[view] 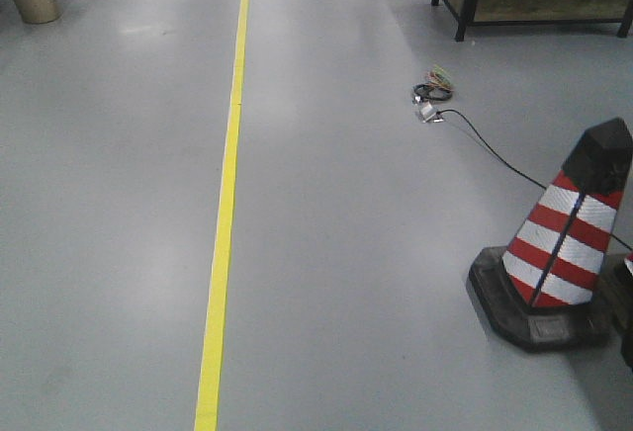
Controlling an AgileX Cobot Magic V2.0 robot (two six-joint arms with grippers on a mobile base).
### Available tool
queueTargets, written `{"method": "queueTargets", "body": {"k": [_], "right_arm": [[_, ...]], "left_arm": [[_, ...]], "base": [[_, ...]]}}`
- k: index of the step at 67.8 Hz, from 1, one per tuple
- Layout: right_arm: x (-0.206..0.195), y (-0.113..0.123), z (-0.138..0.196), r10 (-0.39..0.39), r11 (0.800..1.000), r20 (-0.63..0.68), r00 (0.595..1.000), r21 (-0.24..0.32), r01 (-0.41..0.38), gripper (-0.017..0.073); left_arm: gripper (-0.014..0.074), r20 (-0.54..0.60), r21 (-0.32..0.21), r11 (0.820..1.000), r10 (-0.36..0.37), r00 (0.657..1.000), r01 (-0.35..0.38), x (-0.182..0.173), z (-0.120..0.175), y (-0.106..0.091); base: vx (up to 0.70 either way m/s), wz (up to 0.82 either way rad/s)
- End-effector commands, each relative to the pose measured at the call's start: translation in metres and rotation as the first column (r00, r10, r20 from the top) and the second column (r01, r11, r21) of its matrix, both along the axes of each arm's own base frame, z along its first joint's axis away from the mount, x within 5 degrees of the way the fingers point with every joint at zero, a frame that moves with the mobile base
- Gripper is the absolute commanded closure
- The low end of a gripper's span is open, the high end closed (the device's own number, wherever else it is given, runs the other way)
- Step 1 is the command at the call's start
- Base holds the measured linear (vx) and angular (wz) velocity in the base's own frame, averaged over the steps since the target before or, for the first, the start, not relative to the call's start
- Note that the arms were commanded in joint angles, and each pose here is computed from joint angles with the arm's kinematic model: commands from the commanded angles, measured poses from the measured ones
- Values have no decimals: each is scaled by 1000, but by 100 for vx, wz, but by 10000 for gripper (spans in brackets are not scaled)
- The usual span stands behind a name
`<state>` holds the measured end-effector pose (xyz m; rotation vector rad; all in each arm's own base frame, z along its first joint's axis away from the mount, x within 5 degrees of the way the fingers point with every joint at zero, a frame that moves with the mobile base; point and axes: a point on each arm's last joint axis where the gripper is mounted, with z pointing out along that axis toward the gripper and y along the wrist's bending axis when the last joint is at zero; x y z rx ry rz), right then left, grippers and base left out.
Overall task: Move and align brake pads A on conveyor
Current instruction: 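Drive forward along the yellow floor line past the striped cones, then turn the base toward the dark grey conveyor belt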
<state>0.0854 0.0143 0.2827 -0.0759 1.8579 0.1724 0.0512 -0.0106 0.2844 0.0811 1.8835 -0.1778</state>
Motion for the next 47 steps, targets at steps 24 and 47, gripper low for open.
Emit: {"method": "queueTargets", "body": {"k": [24,47], "right_arm": [[2,-1,17,-13,1000,112,994,11,12,564],[2,-1,17,-13,1000,112,994,10,12,564]], "left_arm": [[600,103,-34,999,5,995,-1,2,16,0],[600,103,-35,999,5,995,-1,2,16,0]], "base": [[52,2],[43,-15]]}}
